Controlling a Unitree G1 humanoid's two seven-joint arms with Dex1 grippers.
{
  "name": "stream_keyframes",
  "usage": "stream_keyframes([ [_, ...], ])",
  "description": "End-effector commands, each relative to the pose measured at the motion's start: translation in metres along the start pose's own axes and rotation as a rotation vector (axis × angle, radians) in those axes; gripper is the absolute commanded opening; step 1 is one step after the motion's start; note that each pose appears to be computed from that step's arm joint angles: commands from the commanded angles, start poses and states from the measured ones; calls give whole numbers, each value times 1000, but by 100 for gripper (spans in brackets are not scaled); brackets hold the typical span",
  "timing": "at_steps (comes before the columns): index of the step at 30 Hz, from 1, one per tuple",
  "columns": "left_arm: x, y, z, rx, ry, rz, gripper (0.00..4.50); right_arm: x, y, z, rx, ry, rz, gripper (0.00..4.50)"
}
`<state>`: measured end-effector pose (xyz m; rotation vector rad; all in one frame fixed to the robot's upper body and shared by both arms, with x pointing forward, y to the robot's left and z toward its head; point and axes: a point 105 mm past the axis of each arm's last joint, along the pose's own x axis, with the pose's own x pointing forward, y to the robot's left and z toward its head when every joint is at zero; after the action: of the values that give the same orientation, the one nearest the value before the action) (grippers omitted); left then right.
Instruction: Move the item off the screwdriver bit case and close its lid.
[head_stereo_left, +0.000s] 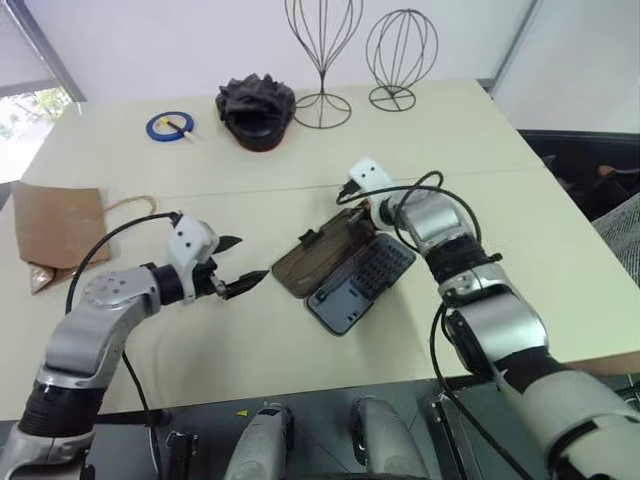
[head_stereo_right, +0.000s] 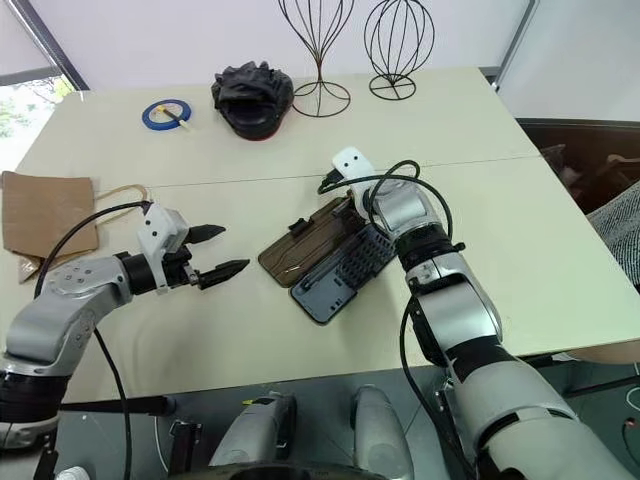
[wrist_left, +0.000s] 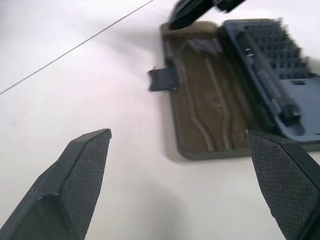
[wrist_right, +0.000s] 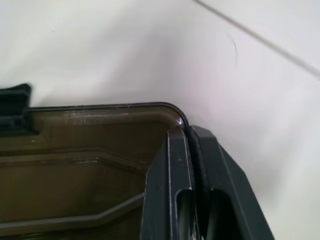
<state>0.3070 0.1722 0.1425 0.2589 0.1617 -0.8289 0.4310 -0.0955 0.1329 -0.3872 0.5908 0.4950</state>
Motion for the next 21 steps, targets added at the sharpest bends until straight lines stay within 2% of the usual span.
stream_keyframes([
  [1,-3,7,13,54,-38,26,450,-13,4,-7,118,54,-8,3],
  [8,0,8,13,61,-40,26,450,-35,0,-22,415,162,-135,3],
  [12,3,5,11,63,-34,14,450,-38,9,-25,595,199,-155,3],
  [21,6,3,11,67,-26,-8,450,-38,18,-28,795,211,-227,3],
])
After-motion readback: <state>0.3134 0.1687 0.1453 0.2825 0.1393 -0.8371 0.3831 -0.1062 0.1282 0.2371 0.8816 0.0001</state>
